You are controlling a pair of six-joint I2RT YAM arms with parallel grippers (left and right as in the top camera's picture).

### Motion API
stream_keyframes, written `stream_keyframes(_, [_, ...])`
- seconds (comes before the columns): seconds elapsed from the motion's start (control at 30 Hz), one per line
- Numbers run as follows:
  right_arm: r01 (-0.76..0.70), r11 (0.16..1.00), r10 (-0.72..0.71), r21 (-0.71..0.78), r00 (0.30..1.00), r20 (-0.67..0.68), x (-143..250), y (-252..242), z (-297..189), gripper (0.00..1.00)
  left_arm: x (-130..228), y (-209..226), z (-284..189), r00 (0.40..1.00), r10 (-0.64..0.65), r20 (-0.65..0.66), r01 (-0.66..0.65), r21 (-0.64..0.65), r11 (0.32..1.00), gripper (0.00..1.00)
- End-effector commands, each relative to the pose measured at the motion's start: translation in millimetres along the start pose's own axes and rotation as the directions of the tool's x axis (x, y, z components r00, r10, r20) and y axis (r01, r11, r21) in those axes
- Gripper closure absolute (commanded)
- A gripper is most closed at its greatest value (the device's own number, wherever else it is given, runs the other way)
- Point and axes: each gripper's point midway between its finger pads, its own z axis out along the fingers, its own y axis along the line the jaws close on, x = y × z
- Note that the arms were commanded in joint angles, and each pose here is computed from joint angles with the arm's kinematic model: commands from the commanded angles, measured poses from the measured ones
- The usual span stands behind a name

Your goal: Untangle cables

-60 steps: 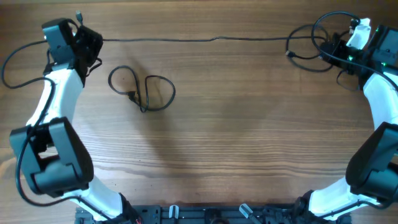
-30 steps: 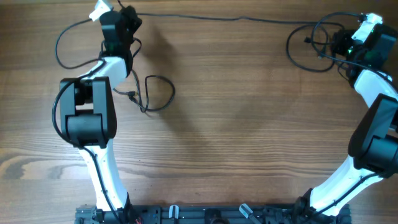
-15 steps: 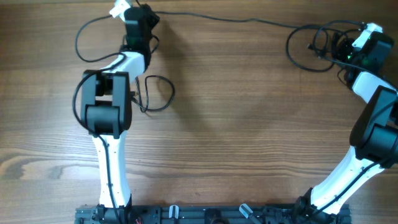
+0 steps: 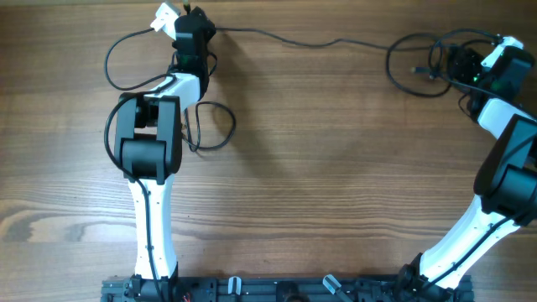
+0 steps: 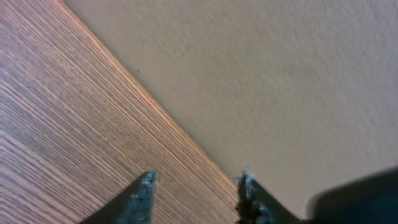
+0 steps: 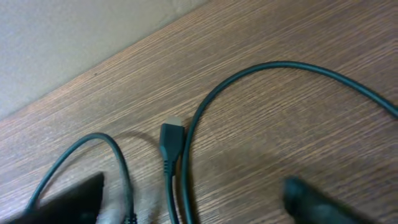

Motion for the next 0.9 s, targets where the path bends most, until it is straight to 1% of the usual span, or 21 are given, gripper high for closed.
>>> stream_keyframes(0.0, [-0.016,1.000,0.016,0.021,1.000,0.017,-5,-8,4,0.00,-8,-2,3,1.000,0.000,0.024,0.000,0.006,1.000,0.31])
stream_keyframes(0.07, [-0.014,1.000,0.014,0.018,1.000,0.027,-10,-6,1,0.00,-4,-10,3,1.000,-0.001,-0.015,0.001,0.050,0.999,0.05])
stream_keyframes(0.1, [-0.013,1.000,0.012,0.016,0.999,0.035,-14,-5,-1,0.00,-1,-16,3,0.999,0.007,-0.038,-0.003,0.081,0.997,0.01])
stream_keyframes(0.2, [-0.008,1.000,0.007,0.008,0.998,0.070,-31,0,-11,0.00,-1,-42,2,0.991,0.045,-0.125,-0.018,0.210,0.978,0.01])
stream_keyframes(0.3, [0.005,1.000,-0.005,-0.002,0.993,0.116,-54,8,-26,0.00,-15,-62,-3,0.976,0.060,-0.210,0.001,0.278,0.961,0.00])
stream_keyframes(0.4, [0.012,1.000,-0.011,-0.011,0.990,0.140,-69,14,-38,0.00,-25,-68,-7,0.951,0.064,-0.304,0.022,0.270,0.962,0.00])
stream_keyframes(0.47, [0.019,0.997,-0.010,-0.074,0.993,0.119,-72,28,-49,0.00,-37,-70,-18,0.916,0.050,-0.397,0.045,0.227,0.973,0.00])
stream_keyframes(0.5, [0.018,0.995,-0.009,-0.094,0.995,0.101,-70,32,-52,0.00,-43,-72,-25,0.907,0.044,-0.419,0.051,0.213,0.976,0.00])
stream_keyframes(0.63, [-0.005,0.992,0.004,-0.125,1.000,-0.002,-53,39,-63,0.00,-73,-87,-54,0.897,0.029,-0.442,0.060,0.186,0.981,0.00])
stream_keyframes(0.67, [-0.018,0.990,0.012,-0.140,0.999,-0.041,-45,42,-66,0.05,-84,-92,-67,0.893,0.022,-0.450,0.061,0.170,0.984,0.00])
stream_keyframes(0.73, [-0.062,0.979,0.042,-0.192,0.994,-0.106,-34,52,-72,0.11,-97,-96,-91,0.880,0.005,-0.474,0.063,0.127,0.990,0.00])
stream_keyframes(0.8, [-0.155,0.946,0.094,-0.286,0.972,-0.214,-16,72,-81,0.18,-103,-94,-113,0.864,-0.016,-0.503,0.061,0.073,0.995,0.00])
stream_keyframes(0.87, [-0.238,0.901,0.116,-0.363,0.938,-0.326,2,91,-92,0.28,-105,-84,-135,0.844,-0.027,-0.536,0.034,0.002,0.999,0.00])
